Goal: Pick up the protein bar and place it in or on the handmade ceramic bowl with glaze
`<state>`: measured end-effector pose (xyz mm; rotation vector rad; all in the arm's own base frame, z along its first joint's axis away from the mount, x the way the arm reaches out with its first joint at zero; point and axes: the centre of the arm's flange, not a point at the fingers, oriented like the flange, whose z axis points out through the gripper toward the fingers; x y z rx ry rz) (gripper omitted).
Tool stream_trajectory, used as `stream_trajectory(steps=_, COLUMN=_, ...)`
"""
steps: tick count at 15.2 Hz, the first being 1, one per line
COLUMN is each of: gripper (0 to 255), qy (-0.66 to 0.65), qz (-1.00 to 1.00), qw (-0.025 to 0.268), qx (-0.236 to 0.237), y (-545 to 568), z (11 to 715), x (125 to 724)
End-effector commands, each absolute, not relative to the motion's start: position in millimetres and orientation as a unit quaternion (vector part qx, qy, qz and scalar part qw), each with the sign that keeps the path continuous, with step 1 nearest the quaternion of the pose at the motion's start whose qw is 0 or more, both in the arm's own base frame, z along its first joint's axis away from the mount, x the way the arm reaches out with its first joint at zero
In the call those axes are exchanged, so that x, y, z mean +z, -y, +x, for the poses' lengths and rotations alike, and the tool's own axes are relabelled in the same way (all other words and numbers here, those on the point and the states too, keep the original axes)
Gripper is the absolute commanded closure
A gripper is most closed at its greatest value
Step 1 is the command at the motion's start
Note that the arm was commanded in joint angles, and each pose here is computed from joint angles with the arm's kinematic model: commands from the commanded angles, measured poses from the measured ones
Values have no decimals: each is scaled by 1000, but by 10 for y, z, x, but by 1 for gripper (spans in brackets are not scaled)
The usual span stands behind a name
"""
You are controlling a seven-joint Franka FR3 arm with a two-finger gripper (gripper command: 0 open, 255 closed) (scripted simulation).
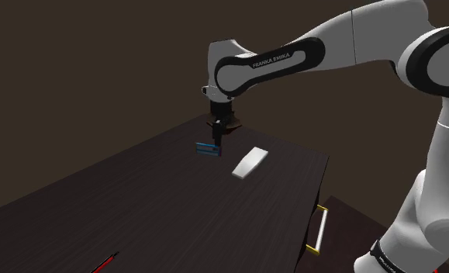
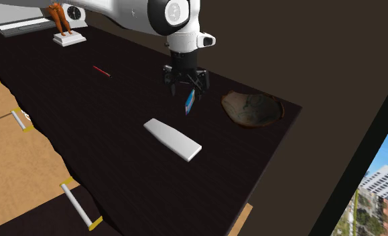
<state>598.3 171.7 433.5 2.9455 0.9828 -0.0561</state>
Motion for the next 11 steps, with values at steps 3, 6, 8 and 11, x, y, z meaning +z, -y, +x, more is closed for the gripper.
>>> stream_trajectory(steps=3, gripper=0, qy=-332, qz=943, qw=22, qx=-22, y=-1835, z=6109, x=4104)
stream_trajectory(steps=6, gripper=0, qy=-332, qz=943, qw=22, qx=-22, y=-1826, z=6104, x=3946)
stream_trajectory(steps=8, gripper=0, qy=-332, qz=943, qw=22, qx=-22, y=-1820, z=6101, x=3840)
stream_trajectory(steps=11, gripper=0, qy=-332, qz=943, qw=22, qx=-22, y=-1819, z=6101, x=3810)
